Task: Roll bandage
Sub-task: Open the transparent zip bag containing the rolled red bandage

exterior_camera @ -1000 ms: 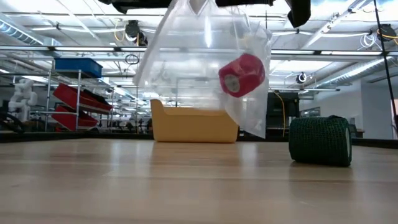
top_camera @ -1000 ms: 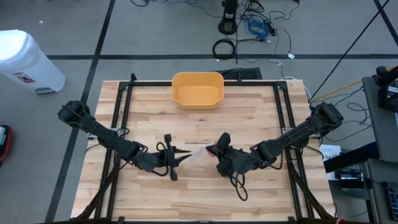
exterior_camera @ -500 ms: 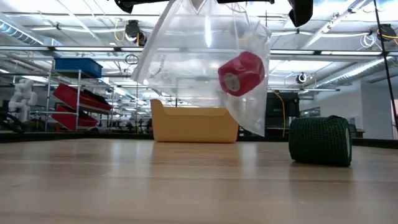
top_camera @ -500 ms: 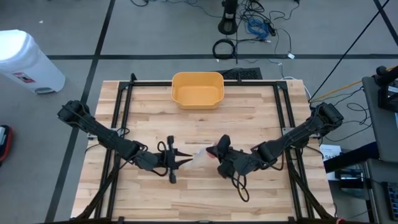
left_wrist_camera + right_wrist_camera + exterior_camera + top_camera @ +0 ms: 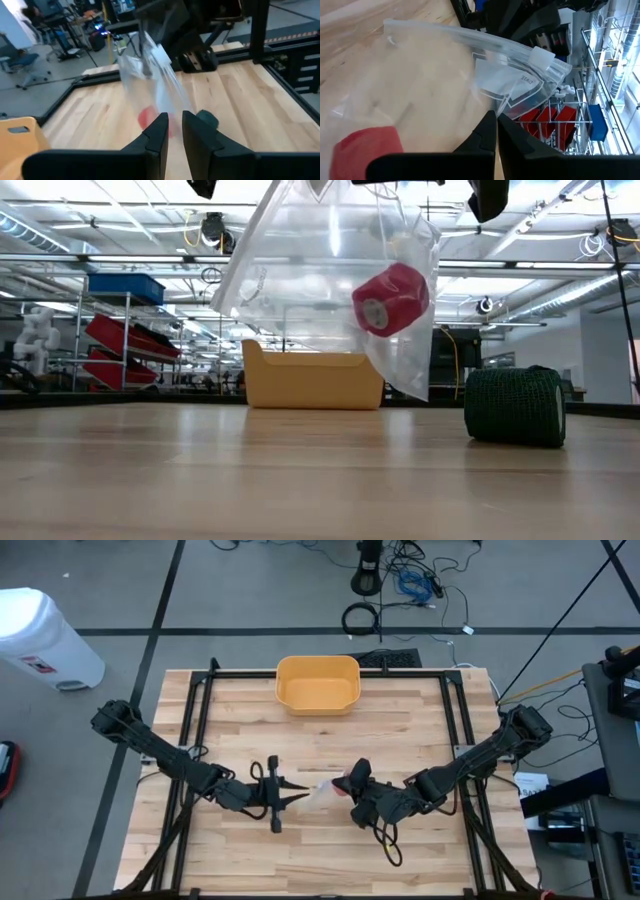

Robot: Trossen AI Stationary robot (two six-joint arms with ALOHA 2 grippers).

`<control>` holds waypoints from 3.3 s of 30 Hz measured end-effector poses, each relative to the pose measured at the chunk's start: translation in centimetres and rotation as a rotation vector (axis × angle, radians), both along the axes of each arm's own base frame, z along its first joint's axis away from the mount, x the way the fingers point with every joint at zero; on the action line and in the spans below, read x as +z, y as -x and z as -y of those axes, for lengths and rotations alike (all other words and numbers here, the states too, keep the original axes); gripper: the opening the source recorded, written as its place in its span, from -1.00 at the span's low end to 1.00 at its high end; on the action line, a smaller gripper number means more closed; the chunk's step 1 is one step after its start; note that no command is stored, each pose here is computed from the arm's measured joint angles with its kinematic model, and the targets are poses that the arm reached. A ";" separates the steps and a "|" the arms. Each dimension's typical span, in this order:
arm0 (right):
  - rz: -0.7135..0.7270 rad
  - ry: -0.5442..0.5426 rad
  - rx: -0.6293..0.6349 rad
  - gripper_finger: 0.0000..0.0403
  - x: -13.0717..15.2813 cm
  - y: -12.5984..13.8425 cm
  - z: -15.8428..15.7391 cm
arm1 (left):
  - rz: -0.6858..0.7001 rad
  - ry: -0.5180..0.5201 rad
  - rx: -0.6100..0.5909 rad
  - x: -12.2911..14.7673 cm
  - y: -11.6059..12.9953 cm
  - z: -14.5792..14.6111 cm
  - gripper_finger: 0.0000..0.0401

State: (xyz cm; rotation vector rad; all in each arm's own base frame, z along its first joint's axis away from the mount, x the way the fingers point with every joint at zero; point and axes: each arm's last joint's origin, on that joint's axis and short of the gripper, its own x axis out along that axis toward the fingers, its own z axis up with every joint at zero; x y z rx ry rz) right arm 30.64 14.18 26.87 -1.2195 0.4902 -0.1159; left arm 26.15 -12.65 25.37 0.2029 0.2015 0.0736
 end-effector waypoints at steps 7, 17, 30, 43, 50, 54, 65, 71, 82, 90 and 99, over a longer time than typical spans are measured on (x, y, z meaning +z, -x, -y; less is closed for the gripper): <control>0.003 -0.007 -0.010 -1.00 0.0 -0.1 0.2 | 0.011 0.045 -0.050 0.0 -0.3 0.0 -0.70; 0.005 -0.009 -0.017 -1.00 0.0 -0.2 0.4 | -0.028 0.026 -0.015 -1.3 -1.3 -0.5 -0.70; 0.001 -0.003 -0.002 -1.00 0.0 0.0 0.1 | -0.070 -0.001 0.039 -1.9 -1.6 -1.3 -0.70; 0.008 -0.036 -0.009 -1.00 0.0 0.0 0.1 | -0.083 -0.023 0.081 -2.0 -1.5 -1.5 -0.81; 0.047 -0.303 -0.117 -1.00 -0.6 -0.3 1.3 | -0.086 -0.046 0.064 -2.0 -1.5 -1.5 -0.98; 0.016 -0.533 -0.166 -0.92 -1.4 -0.3 2.0 | -0.085 -0.086 0.103 -2.0 -1.5 -1.6 -0.99; -0.103 -0.612 -0.102 -0.42 -1.1 0.0 1.3 | -0.125 -0.101 0.102 -3.1 -2.0 -1.6 -1.00; -0.036 -0.632 -0.065 -0.34 2.4 -0.8 0.8 | -0.212 -0.106 0.067 -5.9 -3.6 -1.1 -1.00; -0.184 -0.923 -0.212 -0.35 1.1 -2.6 4.9 | -0.277 -0.183 0.041 -7.9 -6.5 0.1 -1.00; -0.298 -0.897 -0.249 -0.35 -2.5 -4.2 4.7 | -0.271 -0.210 0.111 -7.2 -7.2 -0.7 -1.00; -0.296 -0.879 -0.316 -0.35 -2.9 -4.4 5.9 | -0.272 -0.194 0.087 -7.2 -7.3 -1.0 -1.00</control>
